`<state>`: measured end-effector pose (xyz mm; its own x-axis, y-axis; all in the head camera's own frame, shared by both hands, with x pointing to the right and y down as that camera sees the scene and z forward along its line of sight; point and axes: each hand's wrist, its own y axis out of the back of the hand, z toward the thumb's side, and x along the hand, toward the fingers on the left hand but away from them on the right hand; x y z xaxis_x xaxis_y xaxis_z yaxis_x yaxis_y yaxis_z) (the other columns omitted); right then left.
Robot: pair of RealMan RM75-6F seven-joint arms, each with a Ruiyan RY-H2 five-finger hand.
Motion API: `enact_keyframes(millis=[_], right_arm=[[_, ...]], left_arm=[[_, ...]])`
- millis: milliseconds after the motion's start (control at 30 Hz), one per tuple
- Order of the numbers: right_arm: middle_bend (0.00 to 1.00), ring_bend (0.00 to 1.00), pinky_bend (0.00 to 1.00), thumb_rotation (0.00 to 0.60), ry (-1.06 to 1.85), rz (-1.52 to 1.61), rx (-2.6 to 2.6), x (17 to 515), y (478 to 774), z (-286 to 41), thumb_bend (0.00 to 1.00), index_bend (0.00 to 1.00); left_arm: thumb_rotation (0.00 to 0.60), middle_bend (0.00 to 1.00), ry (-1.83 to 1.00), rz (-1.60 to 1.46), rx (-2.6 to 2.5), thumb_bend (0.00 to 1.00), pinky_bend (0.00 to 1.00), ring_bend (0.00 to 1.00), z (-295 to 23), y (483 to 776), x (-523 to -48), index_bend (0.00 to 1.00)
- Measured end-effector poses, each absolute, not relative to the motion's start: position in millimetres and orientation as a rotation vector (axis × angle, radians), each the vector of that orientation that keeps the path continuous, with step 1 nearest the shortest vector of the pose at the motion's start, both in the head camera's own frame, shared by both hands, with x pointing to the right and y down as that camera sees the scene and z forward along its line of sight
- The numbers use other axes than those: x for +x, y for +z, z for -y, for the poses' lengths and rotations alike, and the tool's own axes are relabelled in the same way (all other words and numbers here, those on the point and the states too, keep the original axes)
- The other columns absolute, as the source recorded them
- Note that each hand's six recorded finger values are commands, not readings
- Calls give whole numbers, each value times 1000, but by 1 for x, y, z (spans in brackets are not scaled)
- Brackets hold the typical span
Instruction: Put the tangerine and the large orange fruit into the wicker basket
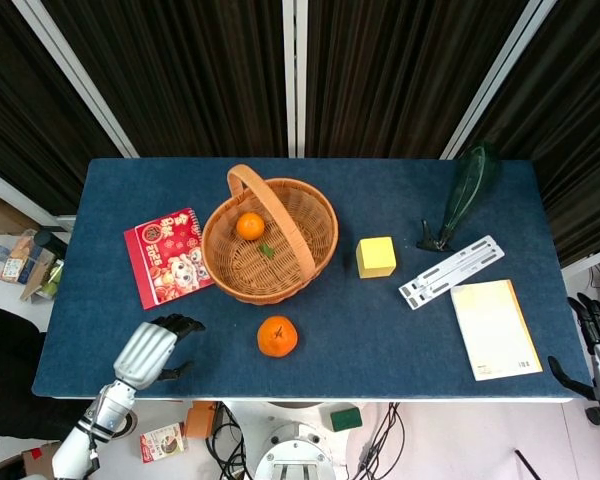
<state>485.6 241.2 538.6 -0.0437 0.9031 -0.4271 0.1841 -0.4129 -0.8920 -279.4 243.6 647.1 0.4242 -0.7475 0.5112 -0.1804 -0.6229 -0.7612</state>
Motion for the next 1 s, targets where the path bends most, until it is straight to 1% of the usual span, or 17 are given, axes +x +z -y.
enact_keyframes(millis=[67,133,200,267,500,1000], right_arm=[[0,0,0,600,1510,1161,-1626,486,539,-241,327,0],[0,0,0,600,1512,1155,-1631,486,540,-241,326,0],[0,0,0,600,1513,1151,-1634,485,541,-241,326,0],[0,0,0,600,1513,1151,-1633,485,541,-241,327,0],[0,0,0,600,1516,1152,-1633,486,541,-241,326,0],[0,0,0,600,1519,1152,-1631,486,542,-240,327,0]], left_arm=[[592,252,-1169,-774,-2099,141,372,204,-247,654,-273,160],[569,203,-1157,-766,-2138,125,354,175,-248,662,-266,116],[545,178,-1148,-757,-2154,116,326,155,-247,669,-259,89],[539,166,-1142,-743,-2163,110,309,145,-246,675,-252,78],[539,157,-1119,-734,-2217,111,307,144,-236,691,-227,79],[539,155,-996,-682,-2340,110,307,144,-223,705,-163,99]])
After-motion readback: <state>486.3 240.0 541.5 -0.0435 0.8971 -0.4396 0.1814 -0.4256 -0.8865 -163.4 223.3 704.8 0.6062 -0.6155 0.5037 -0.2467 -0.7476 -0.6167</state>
